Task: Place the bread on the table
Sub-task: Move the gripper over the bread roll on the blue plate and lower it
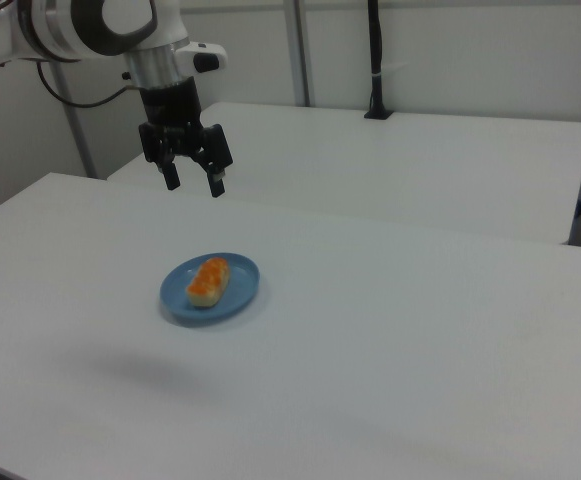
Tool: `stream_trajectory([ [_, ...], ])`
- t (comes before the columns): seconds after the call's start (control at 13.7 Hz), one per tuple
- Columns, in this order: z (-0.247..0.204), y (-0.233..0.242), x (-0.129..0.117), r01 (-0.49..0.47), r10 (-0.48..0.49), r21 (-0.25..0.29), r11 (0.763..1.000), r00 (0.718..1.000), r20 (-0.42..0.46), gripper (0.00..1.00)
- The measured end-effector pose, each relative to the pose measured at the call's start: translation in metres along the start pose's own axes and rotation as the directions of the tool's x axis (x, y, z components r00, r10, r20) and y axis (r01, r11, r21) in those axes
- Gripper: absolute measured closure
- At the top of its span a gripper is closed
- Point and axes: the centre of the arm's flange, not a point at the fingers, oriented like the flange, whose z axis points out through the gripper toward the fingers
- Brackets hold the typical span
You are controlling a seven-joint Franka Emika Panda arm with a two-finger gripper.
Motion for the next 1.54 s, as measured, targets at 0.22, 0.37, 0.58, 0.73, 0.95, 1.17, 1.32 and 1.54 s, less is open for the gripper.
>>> stream_trajectory([
  [0.22,0.004,0.002,0.0,-0.003,0.003,0.0,1.0,1.0,0.008,0.0],
  [0.37,0.004,0.008,0.0,-0.014,0.014,0.002,1.0,1.0,0.009,0.0],
  [0.58,0.005,0.012,0.0,-0.021,0.021,0.003,1.0,1.0,0.01,0.0],
  [0.73,0.005,0.012,0.0,-0.021,0.021,0.003,1.0,1.0,0.01,0.0],
  [0.95,0.005,0.01,0.0,-0.018,0.018,0.006,1.0,1.0,0.01,0.0],
  [1.17,0.008,-0.002,0.003,0.002,-0.002,0.01,1.0,1.0,0.004,0.0],
  [1.32,0.011,-0.022,0.009,0.035,-0.035,0.013,0.999,0.999,-0.018,0.0],
  [1.54,0.027,-0.061,0.024,0.084,-0.083,0.012,0.996,0.996,-0.044,0.0],
])
